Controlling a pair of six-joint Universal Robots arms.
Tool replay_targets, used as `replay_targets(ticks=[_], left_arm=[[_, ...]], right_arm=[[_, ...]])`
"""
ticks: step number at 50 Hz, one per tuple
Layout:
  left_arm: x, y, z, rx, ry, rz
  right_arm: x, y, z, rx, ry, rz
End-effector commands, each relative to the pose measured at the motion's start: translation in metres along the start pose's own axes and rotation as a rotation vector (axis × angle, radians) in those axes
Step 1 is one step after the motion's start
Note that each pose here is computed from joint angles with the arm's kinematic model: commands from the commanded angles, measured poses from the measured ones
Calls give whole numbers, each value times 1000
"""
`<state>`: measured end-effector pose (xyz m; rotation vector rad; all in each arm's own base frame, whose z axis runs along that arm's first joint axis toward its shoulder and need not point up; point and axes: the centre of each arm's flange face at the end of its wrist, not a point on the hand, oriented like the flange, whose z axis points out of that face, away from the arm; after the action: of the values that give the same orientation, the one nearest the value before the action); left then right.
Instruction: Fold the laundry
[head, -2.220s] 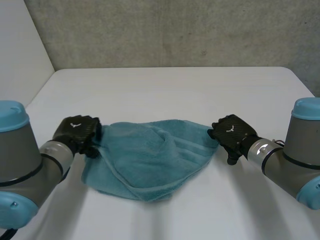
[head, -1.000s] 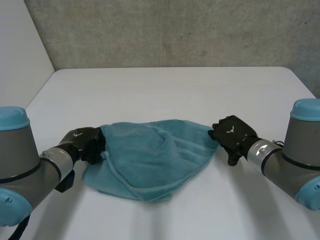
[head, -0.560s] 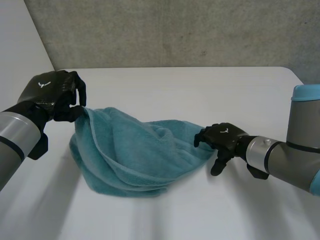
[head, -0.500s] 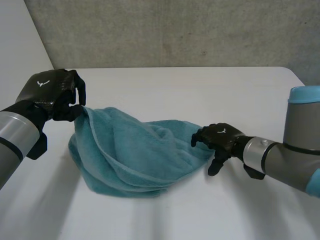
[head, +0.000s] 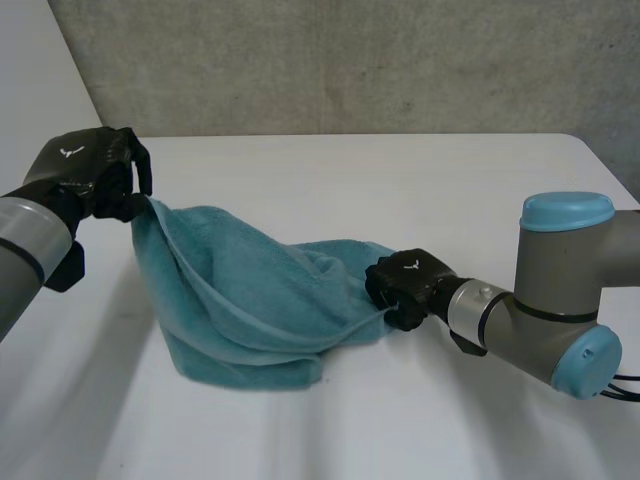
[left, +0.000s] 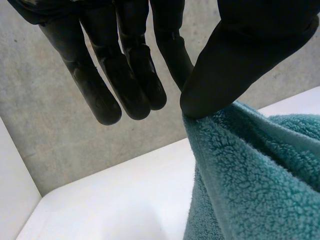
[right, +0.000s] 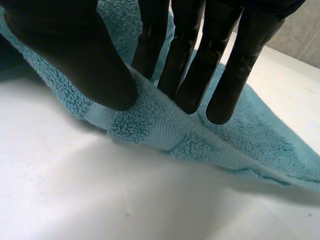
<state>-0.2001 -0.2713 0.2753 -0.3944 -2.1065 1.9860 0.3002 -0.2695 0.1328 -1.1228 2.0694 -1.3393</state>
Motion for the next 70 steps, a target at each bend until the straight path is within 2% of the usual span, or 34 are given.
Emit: replay_targets(ticks=[1,5,6,9,10,11,14,17,19,24,29,34,37,42,46,55,59,61,64,68,70], left_arm=[[-6,1,38,5,-2,2],[-9,-26,65,99,1,17],[-9,-35,69,131,0,21],[-13,-82,83,283,-13,43],[-14,-95,83,327,-13,50],[-14,-122,82,423,-18,63],[-18,-155,78,565,-50,79],[-17,-188,58,720,-92,95],[-16,-189,47,754,-104,108],[-15,-148,40,647,-113,132],[-11,-80,33,440,-110,161],[3,10,13,171,-58,208],[8,38,4,85,-27,223],[14,95,-5,-101,37,237],[13,121,-3,-192,56,251],[8,130,-2,-247,57,292],[5,119,2,-212,45,306],[-5,99,7,-150,6,318],[-15,91,11,-130,-20,321],[-19,85,18,-92,39,338],[-17,82,22,-60,128,364]], right_arm=[[17,-22,8,37,55,-30],[48,-78,8,149,219,-92],[60,-109,4,232,295,-127],[79,-160,-9,389,423,-176],[87,-193,-21,514,495,-199],[89,-209,-29,586,529,-214],[90,-255,-62,803,617,-270],[81,-268,-85,897,630,-306],[78,-269,-89,910,625,-312],[60,-242,-101,871,586,-330],[52,-178,-83,661,527,-280],[35,-112,-74,422,471,-266],[23,-73,-72,279,432,-293],[9,-40,-72,181,381,-328],[12,-23,-74,139,359,-315],[20,-20,-75,134,363,-300],[19,-20,-75,138,362,-300],[20,-18,-74,133,362,-298],[20,-17,-74,129,361,-295],[21,-15,-72,129,361,-295],[21,-13,-71,127,360,-294]])
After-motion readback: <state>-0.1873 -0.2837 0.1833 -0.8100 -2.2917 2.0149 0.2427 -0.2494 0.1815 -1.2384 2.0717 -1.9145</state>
